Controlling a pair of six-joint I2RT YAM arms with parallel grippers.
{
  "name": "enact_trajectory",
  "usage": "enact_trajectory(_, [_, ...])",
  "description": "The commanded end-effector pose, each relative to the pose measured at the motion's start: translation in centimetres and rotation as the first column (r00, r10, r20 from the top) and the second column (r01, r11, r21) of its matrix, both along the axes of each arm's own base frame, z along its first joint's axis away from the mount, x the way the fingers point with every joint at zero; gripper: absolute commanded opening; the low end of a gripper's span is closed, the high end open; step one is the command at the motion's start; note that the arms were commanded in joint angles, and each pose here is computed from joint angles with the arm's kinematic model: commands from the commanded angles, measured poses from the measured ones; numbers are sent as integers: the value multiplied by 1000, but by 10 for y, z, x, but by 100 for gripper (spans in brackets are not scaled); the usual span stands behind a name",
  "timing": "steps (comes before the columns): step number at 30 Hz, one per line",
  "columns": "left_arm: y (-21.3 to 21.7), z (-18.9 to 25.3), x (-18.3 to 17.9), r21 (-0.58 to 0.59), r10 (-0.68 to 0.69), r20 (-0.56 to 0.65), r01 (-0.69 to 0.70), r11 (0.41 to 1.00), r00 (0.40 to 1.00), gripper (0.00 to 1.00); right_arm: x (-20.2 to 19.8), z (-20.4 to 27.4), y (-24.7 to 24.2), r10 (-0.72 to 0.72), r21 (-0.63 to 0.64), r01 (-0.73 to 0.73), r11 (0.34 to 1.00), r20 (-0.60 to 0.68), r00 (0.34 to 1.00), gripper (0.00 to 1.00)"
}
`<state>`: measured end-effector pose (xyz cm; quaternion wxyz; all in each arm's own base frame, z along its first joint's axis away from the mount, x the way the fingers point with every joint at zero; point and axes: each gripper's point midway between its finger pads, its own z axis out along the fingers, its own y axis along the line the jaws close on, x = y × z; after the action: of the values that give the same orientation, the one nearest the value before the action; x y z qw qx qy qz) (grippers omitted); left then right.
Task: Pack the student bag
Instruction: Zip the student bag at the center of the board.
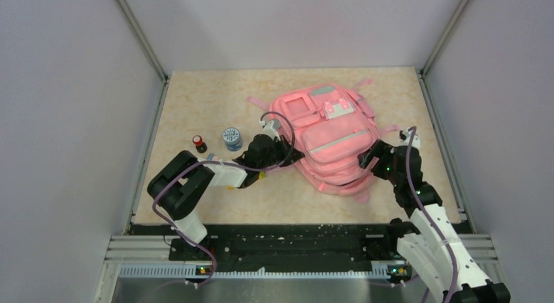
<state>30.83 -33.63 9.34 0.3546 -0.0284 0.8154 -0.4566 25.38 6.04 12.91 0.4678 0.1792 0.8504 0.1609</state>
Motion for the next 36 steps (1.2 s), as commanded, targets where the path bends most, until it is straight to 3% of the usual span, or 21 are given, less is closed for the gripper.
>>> enact_trajectory(1, [15, 50, 61, -53, 129, 190, -122, 991, 973, 1, 3, 20, 22, 63, -5, -63, 998, 42, 997, 84])
enact_trajectory(7, [28, 49, 42, -32, 112, 186, -107, 994, 976, 52, -11, 20, 51, 123, 16, -124, 992, 46, 991, 84])
enact_trajectory(11, [38, 43, 18, -24, 89, 148, -86, 996, 985, 64, -26, 19, 70, 178, 46, -179, 983, 42, 983, 84])
enact_trajectory(22, [11, 31, -34, -37, -53, 62, 55, 998, 997, 69, -53, 0, 114, 256, 139, -259, 956, 39, 966, 81])
enact_trajectory(32, [-4, 7, -39, 7, -94, 14, 93, 996, 996, 71, -65, -3, 163, 287, 181, -300, 937, 96, 953, 71])
enact_trajectory(36, [-15, 4, -35, -10, -122, 14, 122, 992, 992, 51, -64, -5, 180, 261, 215, -282, 935, 121, 958, 62])
